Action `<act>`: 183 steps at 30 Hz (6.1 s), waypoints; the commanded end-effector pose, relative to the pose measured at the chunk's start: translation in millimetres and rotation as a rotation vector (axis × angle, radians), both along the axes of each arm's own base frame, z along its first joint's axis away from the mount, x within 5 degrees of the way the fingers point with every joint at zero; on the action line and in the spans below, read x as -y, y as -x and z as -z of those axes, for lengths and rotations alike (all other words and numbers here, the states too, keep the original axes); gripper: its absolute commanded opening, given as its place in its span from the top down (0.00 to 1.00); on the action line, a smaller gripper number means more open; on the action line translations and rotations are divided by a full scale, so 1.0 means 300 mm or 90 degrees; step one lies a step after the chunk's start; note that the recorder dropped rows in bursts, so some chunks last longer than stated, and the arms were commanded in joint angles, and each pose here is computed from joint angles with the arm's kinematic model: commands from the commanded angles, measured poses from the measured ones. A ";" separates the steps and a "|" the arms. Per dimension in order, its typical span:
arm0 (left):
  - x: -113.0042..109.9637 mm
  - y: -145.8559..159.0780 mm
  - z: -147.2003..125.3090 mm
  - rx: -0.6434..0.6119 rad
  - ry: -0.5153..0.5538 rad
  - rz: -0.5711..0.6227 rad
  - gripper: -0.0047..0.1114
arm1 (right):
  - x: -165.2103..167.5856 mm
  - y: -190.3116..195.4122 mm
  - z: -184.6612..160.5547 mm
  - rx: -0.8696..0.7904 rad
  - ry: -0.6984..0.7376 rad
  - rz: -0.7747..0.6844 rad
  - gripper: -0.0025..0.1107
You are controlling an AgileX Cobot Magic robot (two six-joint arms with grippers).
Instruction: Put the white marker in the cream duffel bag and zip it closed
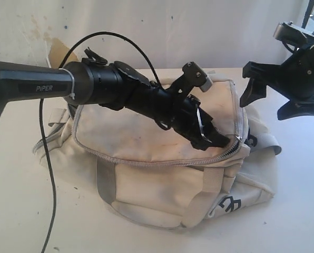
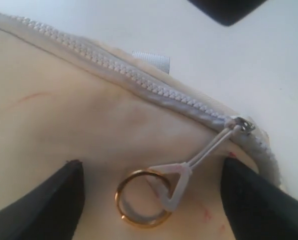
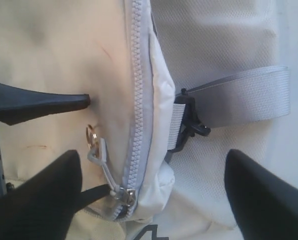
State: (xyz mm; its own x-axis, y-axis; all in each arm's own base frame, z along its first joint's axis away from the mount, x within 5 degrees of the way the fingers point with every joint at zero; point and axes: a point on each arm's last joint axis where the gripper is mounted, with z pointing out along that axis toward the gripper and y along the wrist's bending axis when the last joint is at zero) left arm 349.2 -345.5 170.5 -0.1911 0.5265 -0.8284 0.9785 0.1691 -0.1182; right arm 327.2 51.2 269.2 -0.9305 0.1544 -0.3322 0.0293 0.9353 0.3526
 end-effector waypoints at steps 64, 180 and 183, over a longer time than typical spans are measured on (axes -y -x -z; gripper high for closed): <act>-0.058 0.146 -0.154 -0.191 -0.095 0.121 0.96 | -0.035 -0.133 0.218 -0.034 -0.086 0.026 0.98; -0.727 0.018 -0.554 -0.183 -0.307 -0.408 0.96 | -0.441 -0.032 -0.068 0.386 -0.055 -0.476 0.38; -0.736 0.015 -0.551 -0.176 -0.324 -0.422 0.96 | -0.494 -0.015 -0.070 0.417 -0.037 -0.501 0.38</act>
State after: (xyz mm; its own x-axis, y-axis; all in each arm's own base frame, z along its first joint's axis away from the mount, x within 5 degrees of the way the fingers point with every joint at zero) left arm 347.1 -128.2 331.1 -0.7451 0.5325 -0.4016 0.6187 0.7768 -0.1177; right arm 335.8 187.3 285.4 -0.4786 -0.3757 -0.7936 -0.7773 0.6017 0.1839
